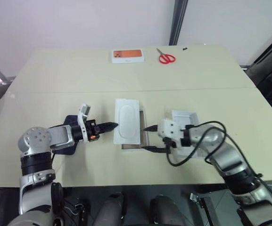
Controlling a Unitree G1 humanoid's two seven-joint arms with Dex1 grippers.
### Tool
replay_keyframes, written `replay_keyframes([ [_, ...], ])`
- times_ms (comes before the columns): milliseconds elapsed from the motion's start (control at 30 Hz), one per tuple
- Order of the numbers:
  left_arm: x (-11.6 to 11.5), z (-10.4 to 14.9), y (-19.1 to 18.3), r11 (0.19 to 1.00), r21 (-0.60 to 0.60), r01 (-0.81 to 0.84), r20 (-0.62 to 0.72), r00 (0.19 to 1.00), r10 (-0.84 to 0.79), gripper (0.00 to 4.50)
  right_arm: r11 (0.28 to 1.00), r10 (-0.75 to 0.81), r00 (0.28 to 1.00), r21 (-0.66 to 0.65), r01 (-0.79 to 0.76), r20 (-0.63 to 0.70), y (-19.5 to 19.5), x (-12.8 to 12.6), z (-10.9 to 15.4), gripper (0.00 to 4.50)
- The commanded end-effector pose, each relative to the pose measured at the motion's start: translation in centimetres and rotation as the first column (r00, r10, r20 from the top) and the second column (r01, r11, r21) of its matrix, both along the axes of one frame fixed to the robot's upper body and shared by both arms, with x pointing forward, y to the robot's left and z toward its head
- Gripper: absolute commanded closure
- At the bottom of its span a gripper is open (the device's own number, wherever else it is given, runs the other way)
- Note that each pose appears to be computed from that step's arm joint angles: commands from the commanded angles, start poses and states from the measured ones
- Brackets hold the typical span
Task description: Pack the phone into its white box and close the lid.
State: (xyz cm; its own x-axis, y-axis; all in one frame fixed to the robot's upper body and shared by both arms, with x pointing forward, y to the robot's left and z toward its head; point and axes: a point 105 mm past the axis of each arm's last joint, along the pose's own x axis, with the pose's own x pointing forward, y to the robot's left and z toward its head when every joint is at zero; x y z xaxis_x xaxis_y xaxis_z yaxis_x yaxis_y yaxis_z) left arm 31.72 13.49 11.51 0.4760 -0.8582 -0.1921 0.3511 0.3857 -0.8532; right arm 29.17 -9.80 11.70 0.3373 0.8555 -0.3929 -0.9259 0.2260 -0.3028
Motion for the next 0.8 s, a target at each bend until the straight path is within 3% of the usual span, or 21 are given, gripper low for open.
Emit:
replay_keyframes([
  [33, -0.1, 0.1, -1.1, 1.0, 0.016, -0.005, 0.034, 0.999, 0.005, 4.5, 0.997, -0.075, 0.996, 0.035, 0.074, 0.046, -1.9, 0.9, 1.8, 1.06],
  [200, -0.3, 0.1, -2.4, 1.0, 0.013, -0.008, 0.036, 0.999, 0.008, 4.5, 0.991, -0.134, 0.989, 0.039, 0.131, 0.068, -2.8, 1.8, 1.9, 1.06],
  [300, -0.2, 0.3, -2.4, 1.0, 0.015, -0.021, 0.037, 0.999, 0.021, 3.61, 0.99, -0.136, 0.988, 0.043, 0.133, 0.073, -2.7, 1.9, 1.8, 1.02],
  [533, -0.5, 0.9, -1.9, 0.999, 0.04, -0.017, 0.056, 0.998, 0.014, 0.21, 0.989, -0.147, 0.985, 0.038, 0.144, 0.088, -2.9, 2.4, 1.7, 1.02],
  [567, -0.6, 1.0, -1.9, 0.999, 0.043, -0.014, 0.06, 0.998, 0.011, 0.05, 0.989, -0.145, 0.985, 0.039, 0.142, 0.088, -2.9, 2.5, 1.7, 1.02],
  [800, -0.8, 2.7, -1.8, 0.997, 0.078, 0.009, 0.155, 0.988, -0.021, 0.05, 0.986, -0.155, 0.98, 0.084, 0.145, 0.125, -1.5, 3.6, 3.0, 1.02],
])
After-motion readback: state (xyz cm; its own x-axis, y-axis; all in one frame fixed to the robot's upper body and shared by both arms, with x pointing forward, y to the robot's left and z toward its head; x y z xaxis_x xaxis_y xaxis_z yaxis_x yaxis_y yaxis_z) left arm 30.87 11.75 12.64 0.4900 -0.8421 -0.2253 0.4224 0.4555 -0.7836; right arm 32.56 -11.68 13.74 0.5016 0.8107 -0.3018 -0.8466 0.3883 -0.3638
